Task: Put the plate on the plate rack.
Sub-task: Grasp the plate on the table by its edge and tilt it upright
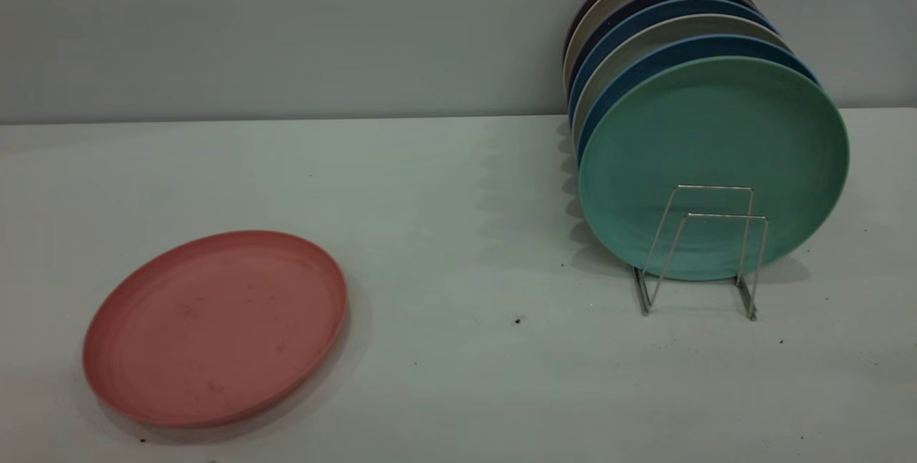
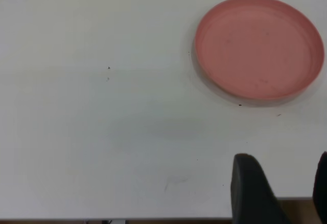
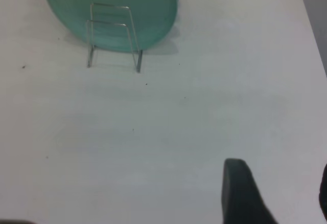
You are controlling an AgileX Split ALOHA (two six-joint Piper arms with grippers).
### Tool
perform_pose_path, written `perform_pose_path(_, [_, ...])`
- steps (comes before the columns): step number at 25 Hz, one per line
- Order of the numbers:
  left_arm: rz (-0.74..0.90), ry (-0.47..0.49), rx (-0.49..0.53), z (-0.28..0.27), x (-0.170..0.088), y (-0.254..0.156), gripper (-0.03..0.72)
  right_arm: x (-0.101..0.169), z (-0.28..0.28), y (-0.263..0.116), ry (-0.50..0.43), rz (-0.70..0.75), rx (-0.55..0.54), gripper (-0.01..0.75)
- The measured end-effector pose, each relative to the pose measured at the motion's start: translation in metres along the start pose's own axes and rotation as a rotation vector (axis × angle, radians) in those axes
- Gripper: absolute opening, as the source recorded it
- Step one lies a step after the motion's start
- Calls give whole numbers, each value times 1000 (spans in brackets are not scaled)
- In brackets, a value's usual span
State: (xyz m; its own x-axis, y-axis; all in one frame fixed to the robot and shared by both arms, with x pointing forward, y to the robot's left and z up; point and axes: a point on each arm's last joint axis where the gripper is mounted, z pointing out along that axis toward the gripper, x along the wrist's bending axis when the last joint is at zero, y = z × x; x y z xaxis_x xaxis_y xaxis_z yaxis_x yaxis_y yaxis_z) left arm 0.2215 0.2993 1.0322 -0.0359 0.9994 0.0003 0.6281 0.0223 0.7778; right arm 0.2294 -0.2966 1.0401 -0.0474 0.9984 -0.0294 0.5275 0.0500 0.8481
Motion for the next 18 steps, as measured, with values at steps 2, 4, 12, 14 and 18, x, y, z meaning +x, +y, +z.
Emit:
perform_pose_path(2, [0, 0, 0, 0, 0, 0, 334, 0, 0, 0, 0, 0, 0, 385])
perform_pose_path(4, [0, 0, 0, 0, 0, 0, 334, 0, 0, 0, 0, 0, -1, 385])
perform_pose_path(12, [-11, -29, 13, 3, -2, 15, 334, 1, -1, 8, 10, -21, -48, 385])
perform_pose_path(14, [-21, -69, 92, 16, -6, 27, 334, 2, 4, 16, 29, -27, -45, 385])
perform_pose_path(18, [-14, -98, 194, 46, -8, 55, 340, 9, 22, 35, 123, -26, -9, 421])
